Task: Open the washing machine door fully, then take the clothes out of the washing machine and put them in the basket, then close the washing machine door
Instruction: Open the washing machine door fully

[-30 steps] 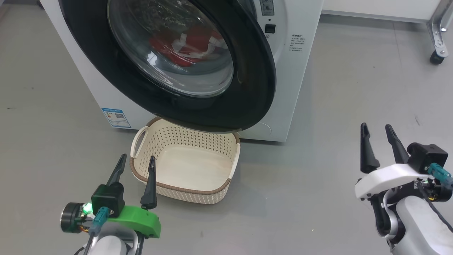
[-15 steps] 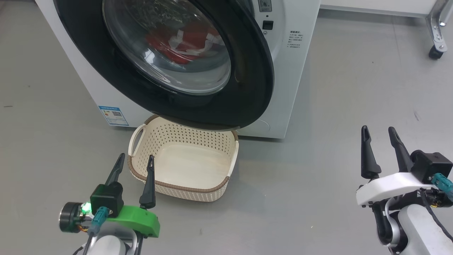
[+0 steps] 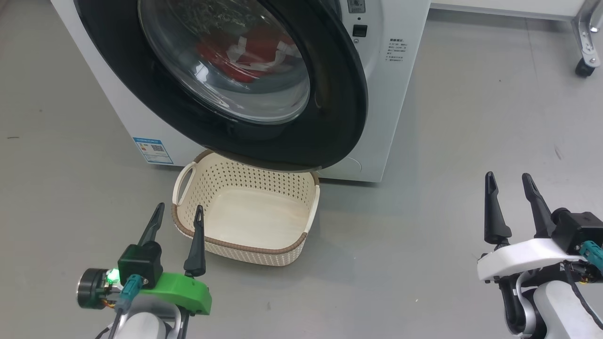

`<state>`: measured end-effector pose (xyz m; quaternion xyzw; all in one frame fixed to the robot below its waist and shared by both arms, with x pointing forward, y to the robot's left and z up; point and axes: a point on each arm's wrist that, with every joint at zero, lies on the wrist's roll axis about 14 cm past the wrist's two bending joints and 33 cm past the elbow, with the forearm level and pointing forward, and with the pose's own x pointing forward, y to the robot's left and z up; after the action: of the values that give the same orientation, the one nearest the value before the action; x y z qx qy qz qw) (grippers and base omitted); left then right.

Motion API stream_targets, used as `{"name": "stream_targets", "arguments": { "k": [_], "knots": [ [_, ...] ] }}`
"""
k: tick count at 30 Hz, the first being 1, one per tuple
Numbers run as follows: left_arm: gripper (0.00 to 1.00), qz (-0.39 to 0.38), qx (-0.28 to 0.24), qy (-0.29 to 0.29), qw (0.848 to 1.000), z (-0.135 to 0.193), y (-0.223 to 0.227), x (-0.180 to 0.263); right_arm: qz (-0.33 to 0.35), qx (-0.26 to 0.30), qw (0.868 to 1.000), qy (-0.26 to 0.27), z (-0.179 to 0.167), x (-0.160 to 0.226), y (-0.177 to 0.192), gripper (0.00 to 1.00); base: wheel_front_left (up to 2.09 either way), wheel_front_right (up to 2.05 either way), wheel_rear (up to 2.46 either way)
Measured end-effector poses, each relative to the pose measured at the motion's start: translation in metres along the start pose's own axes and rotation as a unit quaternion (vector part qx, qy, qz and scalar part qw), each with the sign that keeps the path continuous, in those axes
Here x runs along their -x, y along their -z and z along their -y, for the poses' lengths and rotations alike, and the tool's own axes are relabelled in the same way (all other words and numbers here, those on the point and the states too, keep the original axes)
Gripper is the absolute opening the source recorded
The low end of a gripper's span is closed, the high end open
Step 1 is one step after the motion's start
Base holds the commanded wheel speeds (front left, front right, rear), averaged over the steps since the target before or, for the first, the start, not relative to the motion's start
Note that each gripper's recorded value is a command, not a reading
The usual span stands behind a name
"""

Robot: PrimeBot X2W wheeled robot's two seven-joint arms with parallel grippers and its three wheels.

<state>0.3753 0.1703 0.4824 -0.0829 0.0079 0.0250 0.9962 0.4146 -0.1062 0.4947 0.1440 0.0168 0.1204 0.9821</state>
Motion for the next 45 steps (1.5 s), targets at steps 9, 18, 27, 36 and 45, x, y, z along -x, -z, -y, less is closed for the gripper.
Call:
{"name": "stream_targets", "arguments": {
  "k": [9, 18, 27, 36, 45],
  "knots": [
    [1.0, -0.001, 0.0, -0.002, 1.0, -0.001, 0.0, 0.0, 0.001, 0.003, 1.0, -0.001, -0.001, 0.004, 0.0, 1.0, 0.0, 0.0, 0.0],
    [1.0, -0.001, 0.001, 0.001, 1.0, -0.001, 0.0, 0.0, 0.006, 0.005, 1.0, 0.001, 0.0, 0.007, -0.002, 1.0, 0.0, 0.0, 0.0],
    [1.0, 0.0, 0.001, -0.002, 1.0, -0.003, 0.0, 0.0, 0.008, 0.009, 1.0, -0.002, -0.002, 0.007, -0.003, 1.0, 0.0, 0.0, 0.0],
    [1.0, -0.003, 0.0, -0.004, 1.0, -0.004, 0.002, 0.0, 0.008, 0.011, 1.0, -0.004, -0.004, 0.009, -0.002, 1.0, 0.0, 0.0, 0.0],
    [1.0, -0.013, -0.002, -0.002, 1.0, -0.005, 0.009, -0.002, 0.023, 0.013, 0.999, -0.019, -0.008, -0.008, -0.013, 1.0, 0.0, 0.0, 0.0]
  ]
}}
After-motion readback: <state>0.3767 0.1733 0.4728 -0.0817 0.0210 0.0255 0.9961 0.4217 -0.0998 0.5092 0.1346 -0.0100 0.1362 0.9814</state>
